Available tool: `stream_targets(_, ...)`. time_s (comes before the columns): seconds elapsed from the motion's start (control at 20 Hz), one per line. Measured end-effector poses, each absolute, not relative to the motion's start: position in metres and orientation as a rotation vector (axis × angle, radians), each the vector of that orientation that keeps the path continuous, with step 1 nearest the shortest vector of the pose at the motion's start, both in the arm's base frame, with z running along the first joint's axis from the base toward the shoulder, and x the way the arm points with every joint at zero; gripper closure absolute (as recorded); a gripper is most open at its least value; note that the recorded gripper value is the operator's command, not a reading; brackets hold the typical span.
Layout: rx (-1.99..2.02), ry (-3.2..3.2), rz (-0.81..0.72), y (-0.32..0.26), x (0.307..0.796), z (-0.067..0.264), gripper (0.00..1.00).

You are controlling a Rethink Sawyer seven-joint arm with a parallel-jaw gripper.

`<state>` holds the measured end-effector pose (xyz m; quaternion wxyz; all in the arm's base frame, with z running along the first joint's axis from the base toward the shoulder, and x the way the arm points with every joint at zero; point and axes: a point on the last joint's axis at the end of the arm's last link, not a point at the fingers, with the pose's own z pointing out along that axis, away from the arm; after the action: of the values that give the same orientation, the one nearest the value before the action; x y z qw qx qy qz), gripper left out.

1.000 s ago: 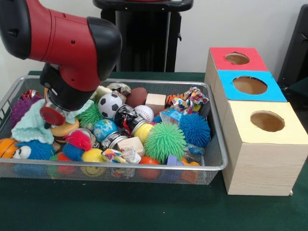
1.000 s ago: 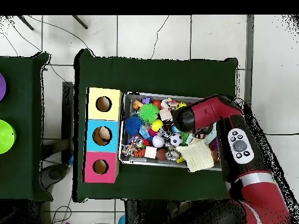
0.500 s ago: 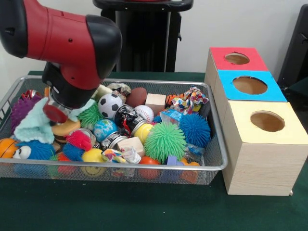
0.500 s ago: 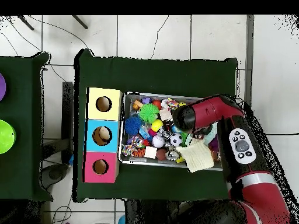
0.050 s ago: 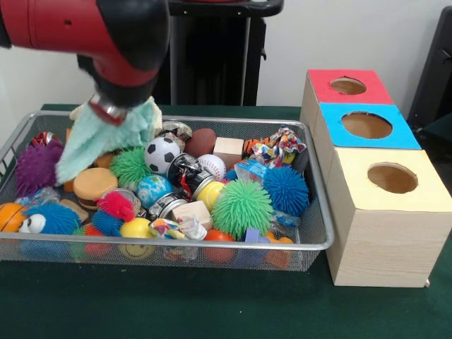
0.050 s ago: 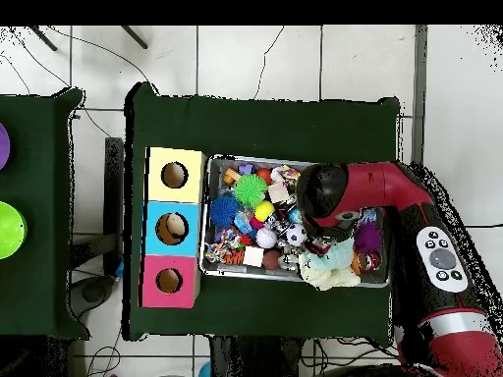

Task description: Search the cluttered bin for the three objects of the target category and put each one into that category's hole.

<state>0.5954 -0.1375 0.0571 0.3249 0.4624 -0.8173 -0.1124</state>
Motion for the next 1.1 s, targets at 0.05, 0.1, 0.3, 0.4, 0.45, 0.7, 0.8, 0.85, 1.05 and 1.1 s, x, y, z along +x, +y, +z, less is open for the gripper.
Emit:
stream_targets(0.05, 1.193, -2.127, -0.328, -0.133, 0.593, 0.067, 1.00)
stream_targets(0.1, 1.176, -2.111, -0.363, -0.127, 0.591, 0.078, 1.00)
stream_targets(0.3, 1.165, -2.099, -0.432, -0.106, 0.590, 0.106, 1.00)
stream_targets(0.4, 1.168, -2.102, -0.456, -0.099, 0.590, 0.112, 1.00)
stream_targets(0.45, 1.170, -2.104, -0.466, -0.096, 0.590, 0.114, 1.00)
stream_targets(0.7, 1.200, -2.135, -0.539, -0.074, 0.590, 0.121, 1.00)
stream_targets(0.8, 1.215, -2.148, -0.550, -0.069, 0.589, 0.119, 1.00)
stream_targets(0.85, 1.219, -2.151, -0.551, -0.068, 0.589, 0.118, 1.00)
stream_targets(1.05, 1.236, -2.172, -0.550, -0.067, 0.587, 0.113, 1.00)
stream_targets(1.1, 1.238, -2.178, -0.550, -0.068, 0.586, 0.113, 1.00)
